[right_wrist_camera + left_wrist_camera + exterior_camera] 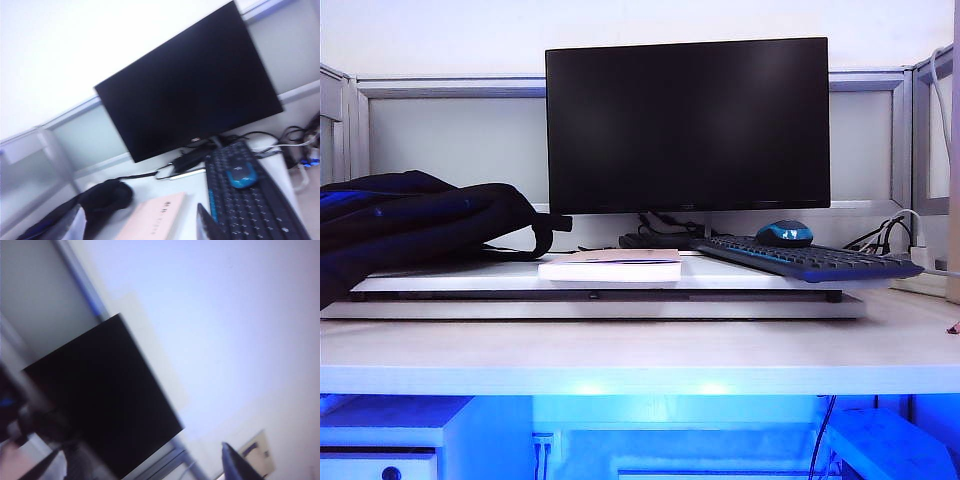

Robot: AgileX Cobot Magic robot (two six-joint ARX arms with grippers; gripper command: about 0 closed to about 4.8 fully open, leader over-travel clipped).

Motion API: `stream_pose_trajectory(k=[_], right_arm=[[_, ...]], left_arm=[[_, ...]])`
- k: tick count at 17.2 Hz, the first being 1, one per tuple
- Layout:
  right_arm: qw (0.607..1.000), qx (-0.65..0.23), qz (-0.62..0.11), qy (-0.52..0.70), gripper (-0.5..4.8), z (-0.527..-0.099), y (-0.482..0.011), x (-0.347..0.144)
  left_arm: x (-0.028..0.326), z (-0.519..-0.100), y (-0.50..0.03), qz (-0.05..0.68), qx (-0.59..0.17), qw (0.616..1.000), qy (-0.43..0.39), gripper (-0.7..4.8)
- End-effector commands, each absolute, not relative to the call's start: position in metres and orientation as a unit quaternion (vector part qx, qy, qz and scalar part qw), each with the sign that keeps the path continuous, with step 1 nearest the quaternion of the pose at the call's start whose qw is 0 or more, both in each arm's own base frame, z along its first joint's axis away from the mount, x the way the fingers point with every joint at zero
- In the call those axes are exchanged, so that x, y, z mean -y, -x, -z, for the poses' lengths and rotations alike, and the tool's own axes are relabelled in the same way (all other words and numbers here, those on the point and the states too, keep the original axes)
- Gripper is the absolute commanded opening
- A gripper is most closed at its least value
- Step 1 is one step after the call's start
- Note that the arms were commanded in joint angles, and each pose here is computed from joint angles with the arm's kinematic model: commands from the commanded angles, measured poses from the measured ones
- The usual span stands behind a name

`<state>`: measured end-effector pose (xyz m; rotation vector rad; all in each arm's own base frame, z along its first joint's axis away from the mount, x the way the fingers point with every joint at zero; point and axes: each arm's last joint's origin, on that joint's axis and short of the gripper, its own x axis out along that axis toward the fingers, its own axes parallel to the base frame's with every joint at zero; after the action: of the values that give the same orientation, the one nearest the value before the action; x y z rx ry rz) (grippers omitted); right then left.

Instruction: Pick up the book on the desk and put it into the open backpack.

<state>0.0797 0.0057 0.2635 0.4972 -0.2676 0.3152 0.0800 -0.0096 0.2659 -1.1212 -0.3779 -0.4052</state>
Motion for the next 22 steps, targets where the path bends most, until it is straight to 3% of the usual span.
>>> stream_pose_trajectory(k=[1, 5, 6, 13, 19, 22], right_arm=[[0.941, 0.160, -0.174, -0.244, 2.85, -0.279, -0.079, -0.006], [0.935, 0.154, -0.187, -0.260, 2.85, -0.294, -0.091, -0.007], [0.935, 0.138, -0.197, -0.259, 2.86, -0.298, -0.097, -0.007], [0.915, 0.004, -0.275, -0.294, 4.77, -0.312, -0.154, -0.021], [0.885, -0.097, -0.341, -0.303, 4.78, -0.283, -0.203, -0.068], [0.863, -0.141, -0.342, -0.344, 4.79, -0.258, -0.228, -0.086]], left_arm=[[0.010, -0.295, -0.085, 0.196, 0.197, 0.820, 0.500, 4.18], [0.017, -0.310, -0.119, 0.226, 0.144, 0.824, 0.499, 4.21], [0.019, -0.310, -0.134, 0.231, 0.119, 0.820, 0.510, 4.58], [0.005, -0.290, -0.218, 0.182, 0.011, 0.813, 0.553, 4.74], [-0.046, -0.268, -0.251, 0.123, -0.030, 0.810, 0.573, 4.74], [-0.052, -0.264, -0.253, 0.108, -0.026, 0.814, 0.570, 4.74]])
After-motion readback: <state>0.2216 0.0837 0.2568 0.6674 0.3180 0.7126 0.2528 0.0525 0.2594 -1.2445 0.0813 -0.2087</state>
